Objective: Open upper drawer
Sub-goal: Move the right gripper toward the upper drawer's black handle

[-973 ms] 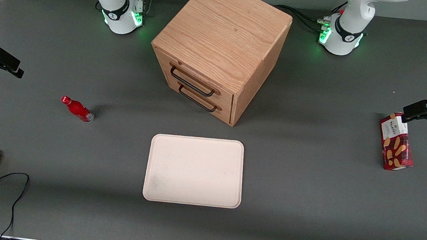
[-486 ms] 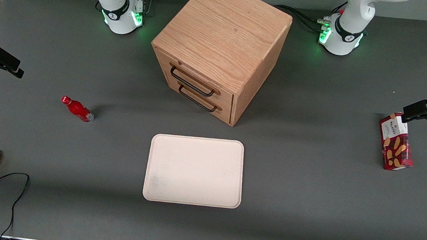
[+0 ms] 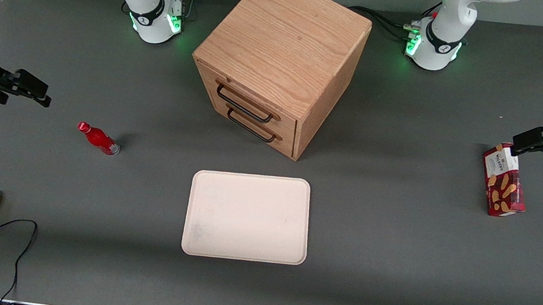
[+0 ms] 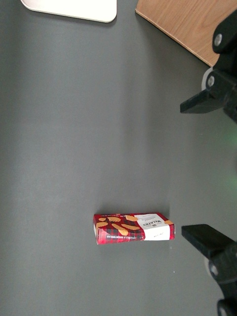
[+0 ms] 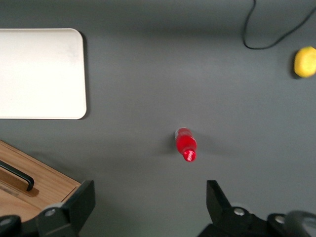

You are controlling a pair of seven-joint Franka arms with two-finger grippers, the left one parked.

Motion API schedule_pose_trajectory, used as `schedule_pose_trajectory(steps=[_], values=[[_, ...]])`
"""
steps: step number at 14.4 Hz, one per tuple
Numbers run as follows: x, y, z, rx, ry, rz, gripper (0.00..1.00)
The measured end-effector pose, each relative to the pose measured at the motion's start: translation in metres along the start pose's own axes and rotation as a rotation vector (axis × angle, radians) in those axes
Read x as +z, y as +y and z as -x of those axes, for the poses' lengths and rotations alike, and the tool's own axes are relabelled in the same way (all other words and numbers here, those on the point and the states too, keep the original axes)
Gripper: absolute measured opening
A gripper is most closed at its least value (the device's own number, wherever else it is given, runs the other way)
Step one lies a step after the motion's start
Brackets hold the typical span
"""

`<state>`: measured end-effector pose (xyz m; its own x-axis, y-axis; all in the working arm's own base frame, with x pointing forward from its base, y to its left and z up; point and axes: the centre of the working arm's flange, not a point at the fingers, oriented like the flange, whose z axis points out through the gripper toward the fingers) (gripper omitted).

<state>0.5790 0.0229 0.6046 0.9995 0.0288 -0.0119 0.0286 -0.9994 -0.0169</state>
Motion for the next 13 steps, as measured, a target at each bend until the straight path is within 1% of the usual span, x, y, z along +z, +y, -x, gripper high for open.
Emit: schedule_pose_trajectory(steps=[3, 6, 7, 10, 13], values=[[0.012, -0.035, -0.020, -0.058, -0.001, 0.002, 1.00], [0.026, -0.072, -0.040, -0.123, 0.027, -0.002, 1.00], [0.031, -0.087, -0.044, -0.163, 0.029, -0.008, 1.00], [0.046, -0.136, -0.045, -0.269, 0.035, -0.012, 1.00], [0.054, -0.185, -0.037, -0.360, 0.027, -0.013, 1.00]])
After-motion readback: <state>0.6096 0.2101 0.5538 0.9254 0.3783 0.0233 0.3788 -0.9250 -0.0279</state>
